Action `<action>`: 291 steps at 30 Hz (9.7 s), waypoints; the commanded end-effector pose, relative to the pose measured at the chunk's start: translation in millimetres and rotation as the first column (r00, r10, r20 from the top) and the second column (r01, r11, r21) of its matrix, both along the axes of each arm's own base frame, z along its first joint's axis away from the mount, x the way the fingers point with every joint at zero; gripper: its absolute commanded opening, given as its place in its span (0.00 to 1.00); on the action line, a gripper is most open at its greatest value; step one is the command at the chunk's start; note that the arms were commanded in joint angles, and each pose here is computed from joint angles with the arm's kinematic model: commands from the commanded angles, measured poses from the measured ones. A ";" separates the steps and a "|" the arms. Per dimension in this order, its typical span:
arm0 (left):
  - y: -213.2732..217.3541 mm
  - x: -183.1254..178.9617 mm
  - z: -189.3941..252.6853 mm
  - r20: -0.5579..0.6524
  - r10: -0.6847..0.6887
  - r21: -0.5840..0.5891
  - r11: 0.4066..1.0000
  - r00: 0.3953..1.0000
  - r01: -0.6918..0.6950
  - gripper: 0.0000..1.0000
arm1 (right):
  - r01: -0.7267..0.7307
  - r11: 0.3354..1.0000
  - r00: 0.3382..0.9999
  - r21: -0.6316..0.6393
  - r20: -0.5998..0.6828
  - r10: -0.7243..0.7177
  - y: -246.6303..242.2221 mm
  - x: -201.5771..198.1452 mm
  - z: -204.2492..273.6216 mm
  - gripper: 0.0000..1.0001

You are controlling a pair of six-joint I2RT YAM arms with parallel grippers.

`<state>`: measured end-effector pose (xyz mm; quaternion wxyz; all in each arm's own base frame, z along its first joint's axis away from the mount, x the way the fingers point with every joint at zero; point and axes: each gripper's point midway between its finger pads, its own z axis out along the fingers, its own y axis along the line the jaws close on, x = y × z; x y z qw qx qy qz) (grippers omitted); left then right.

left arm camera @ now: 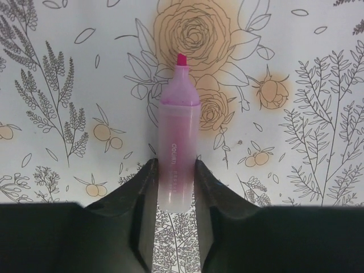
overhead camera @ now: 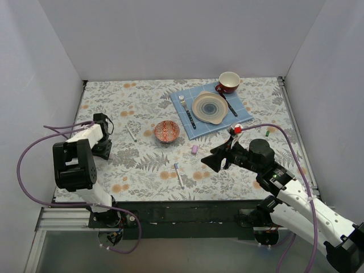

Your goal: Insert the pens into the pen caps

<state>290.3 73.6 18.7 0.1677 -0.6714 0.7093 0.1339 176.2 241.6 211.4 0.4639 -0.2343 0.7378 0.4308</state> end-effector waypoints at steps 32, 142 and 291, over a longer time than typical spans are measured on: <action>-258.1 -47.6 202.2 0.694 -0.653 0.510 0.149 -0.303 0.847 0.00 | -0.010 0.999 0.987 0.049 -0.157 0.017 163.5 101.4 90.8 0.70; -254.6 -103.2 271.5 0.337 -0.613 0.867 -0.095 -0.715 0.490 0.00 | -0.225 0.534 0.875 -0.815 0.073 0.479 52.4 140.2 -156.1 0.72; -248.7 -78.1 230.6 0.449 -0.698 0.743 -0.056 -0.558 0.667 0.00 | 0.198 0.974 0.980 0.114 -0.018 -0.197 209.6 82.4 156.5 0.01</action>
